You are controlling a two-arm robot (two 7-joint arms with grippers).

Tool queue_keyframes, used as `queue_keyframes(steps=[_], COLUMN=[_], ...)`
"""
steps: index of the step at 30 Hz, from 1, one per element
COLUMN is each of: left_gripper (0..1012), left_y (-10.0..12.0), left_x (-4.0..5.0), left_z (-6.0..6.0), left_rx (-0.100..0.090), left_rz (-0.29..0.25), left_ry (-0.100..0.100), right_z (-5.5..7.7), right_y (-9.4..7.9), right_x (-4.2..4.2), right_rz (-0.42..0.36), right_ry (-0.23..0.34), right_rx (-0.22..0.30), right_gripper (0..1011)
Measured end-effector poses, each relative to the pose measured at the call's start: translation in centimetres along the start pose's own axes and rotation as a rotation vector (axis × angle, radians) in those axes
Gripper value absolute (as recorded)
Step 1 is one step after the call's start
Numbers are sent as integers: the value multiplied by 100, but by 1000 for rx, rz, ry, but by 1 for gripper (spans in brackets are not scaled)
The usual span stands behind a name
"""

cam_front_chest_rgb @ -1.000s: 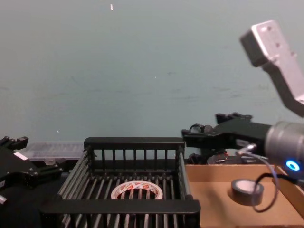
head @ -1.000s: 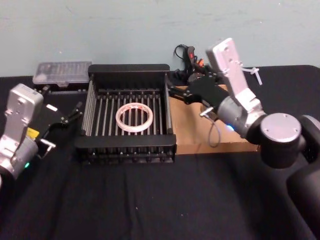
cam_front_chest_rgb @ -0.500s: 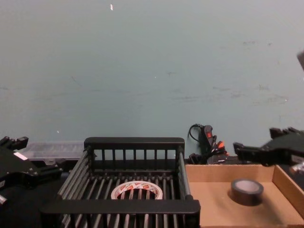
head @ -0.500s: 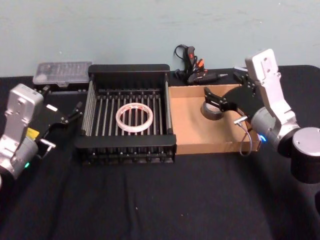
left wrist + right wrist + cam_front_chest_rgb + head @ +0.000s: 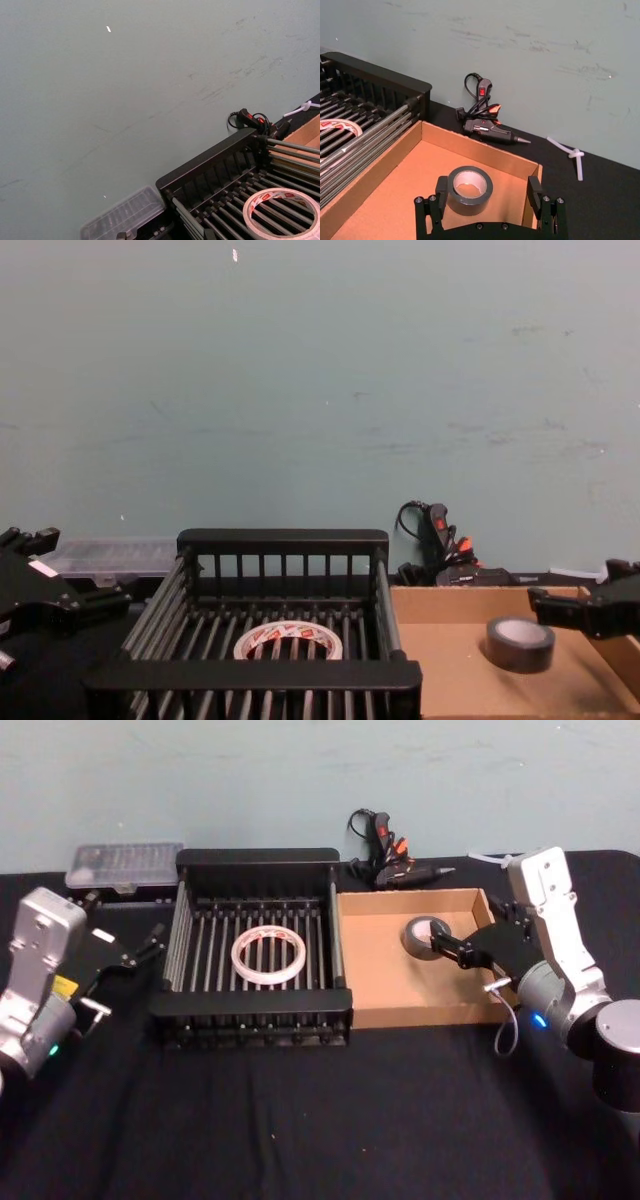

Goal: Pick up the white tape and place it into the black box , Pick up the silver tape and place it into the brown box.

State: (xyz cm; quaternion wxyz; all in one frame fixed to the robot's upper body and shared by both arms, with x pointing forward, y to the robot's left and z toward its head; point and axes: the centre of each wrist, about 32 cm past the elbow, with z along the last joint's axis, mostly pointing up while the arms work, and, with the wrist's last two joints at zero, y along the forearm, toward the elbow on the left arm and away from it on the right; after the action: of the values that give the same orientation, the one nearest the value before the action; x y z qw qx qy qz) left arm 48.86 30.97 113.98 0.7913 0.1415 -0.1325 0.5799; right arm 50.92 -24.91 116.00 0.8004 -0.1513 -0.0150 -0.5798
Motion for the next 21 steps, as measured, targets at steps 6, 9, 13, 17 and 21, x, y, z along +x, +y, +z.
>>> queue_keyframes(steps=[6,9,13,17,21], left_gripper=[1001,1001,1001,1001,1001], left_y=[0,0,0,0,0], left_x=[0,0,0,0,0], left_z=[0,0,0,0,0], left_rx=[0,0,0,0,0], left_rz=[0,0,0,0,0], left_ry=[0,0,0,0,0], right_z=[2,2,3,4,6], right_y=[1,2,2,2,3], right_x=[-1,-2,-2,-2,-1], right_rz=[1,2,2,3,4], right_ry=[-1,-1,-2,-2,-3], right_rx=[0,1,1,2,2], right_gripper=[1002,1002,1002,1002,1002])
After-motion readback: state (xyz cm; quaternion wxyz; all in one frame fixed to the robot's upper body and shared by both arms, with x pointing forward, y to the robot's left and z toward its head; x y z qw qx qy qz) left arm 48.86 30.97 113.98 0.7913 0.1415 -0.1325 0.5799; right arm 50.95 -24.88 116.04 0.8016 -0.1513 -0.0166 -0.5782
